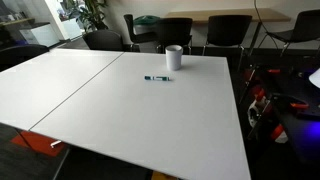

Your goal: Move the cup to the left and put the marker inside the mug cup

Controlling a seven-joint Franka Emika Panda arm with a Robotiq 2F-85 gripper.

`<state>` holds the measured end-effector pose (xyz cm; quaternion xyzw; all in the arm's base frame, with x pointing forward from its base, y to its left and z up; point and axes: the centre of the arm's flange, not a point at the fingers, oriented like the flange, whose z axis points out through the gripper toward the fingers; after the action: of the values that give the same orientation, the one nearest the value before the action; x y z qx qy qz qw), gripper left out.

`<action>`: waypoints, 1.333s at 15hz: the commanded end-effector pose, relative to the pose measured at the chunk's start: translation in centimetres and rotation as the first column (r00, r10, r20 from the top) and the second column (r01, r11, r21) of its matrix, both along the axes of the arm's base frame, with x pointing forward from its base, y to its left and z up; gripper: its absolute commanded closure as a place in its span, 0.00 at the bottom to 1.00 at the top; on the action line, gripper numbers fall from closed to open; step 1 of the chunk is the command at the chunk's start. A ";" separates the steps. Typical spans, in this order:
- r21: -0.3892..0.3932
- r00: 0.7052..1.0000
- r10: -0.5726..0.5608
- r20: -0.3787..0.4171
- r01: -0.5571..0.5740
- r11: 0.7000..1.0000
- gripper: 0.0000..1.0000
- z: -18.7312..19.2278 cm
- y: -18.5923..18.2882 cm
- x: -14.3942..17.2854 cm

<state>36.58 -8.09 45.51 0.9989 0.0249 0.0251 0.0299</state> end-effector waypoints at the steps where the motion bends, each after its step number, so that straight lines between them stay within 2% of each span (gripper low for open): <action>1: 0.000 1.000 0.000 0.000 0.000 1.000 0.00 0.0 0.0 0.0; 12: -0.006 1.000 0.002 0.005 -0.002 1.000 0.00 0.0 0.0 0.0; 17: -0.009 0.993 -0.080 0.088 0.081 0.997 0.00 0.1 -0.4 2.2; 20: 0.027 0.972 -0.194 0.132 0.192 0.981 0.00 -0.5 -1.1 5.2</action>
<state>38.29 -8.55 45.68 0.9964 -0.0219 0.0745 0.0328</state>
